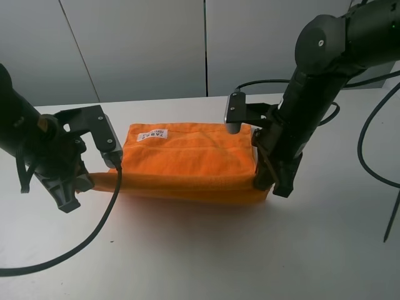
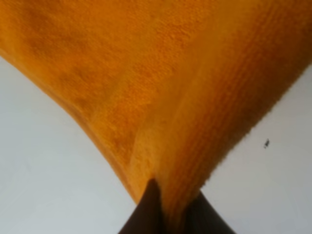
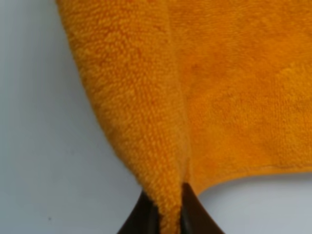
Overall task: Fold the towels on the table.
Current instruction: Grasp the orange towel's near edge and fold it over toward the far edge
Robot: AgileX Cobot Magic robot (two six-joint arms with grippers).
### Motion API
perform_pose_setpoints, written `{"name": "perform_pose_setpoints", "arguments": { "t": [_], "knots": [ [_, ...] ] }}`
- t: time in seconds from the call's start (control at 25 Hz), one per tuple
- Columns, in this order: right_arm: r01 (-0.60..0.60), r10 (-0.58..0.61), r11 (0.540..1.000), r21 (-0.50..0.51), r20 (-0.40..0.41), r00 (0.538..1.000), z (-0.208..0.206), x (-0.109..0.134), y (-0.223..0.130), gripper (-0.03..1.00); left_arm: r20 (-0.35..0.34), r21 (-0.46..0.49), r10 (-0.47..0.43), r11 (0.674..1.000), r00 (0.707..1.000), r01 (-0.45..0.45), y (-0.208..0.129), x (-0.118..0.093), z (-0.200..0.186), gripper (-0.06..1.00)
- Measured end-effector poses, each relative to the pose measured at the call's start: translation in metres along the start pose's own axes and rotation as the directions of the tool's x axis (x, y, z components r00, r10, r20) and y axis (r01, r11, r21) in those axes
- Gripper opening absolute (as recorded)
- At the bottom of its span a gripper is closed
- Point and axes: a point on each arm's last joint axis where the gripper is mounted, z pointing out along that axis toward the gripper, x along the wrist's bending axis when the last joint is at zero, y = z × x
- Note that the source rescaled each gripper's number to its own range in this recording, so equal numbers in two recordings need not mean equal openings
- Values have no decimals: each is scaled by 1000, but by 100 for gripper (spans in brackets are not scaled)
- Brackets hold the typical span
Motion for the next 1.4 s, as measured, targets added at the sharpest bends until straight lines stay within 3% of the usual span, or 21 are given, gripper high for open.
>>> {"name": "perform_pose_setpoints", "arguments": {
  "t": [0.48, 0.76, 1.0, 1.4],
  "knots": [
    [29, -24, 999, -28, 159, 987, -20, -20, 14, 0, -129, -60, -63, 997, 990, 56, 5, 12, -1, 0],
    [88, -77, 996, -29, 263, 962, -33, -32, 22, 0, -222, -118, -37, 993, 974, 11, 11, 20, -3, 0],
    [111, -97, 993, -28, 314, 944, -32, -39, 24, 0, -292, -156, -64, 988, 954, 18, 14, 27, -4, 0],
    [148, -137, 989, -1, 369, 919, -16, -52, 26, 0, -347, -154, -69, 988, 935, 16, 20, 34, 16, 0]
  ]
}}
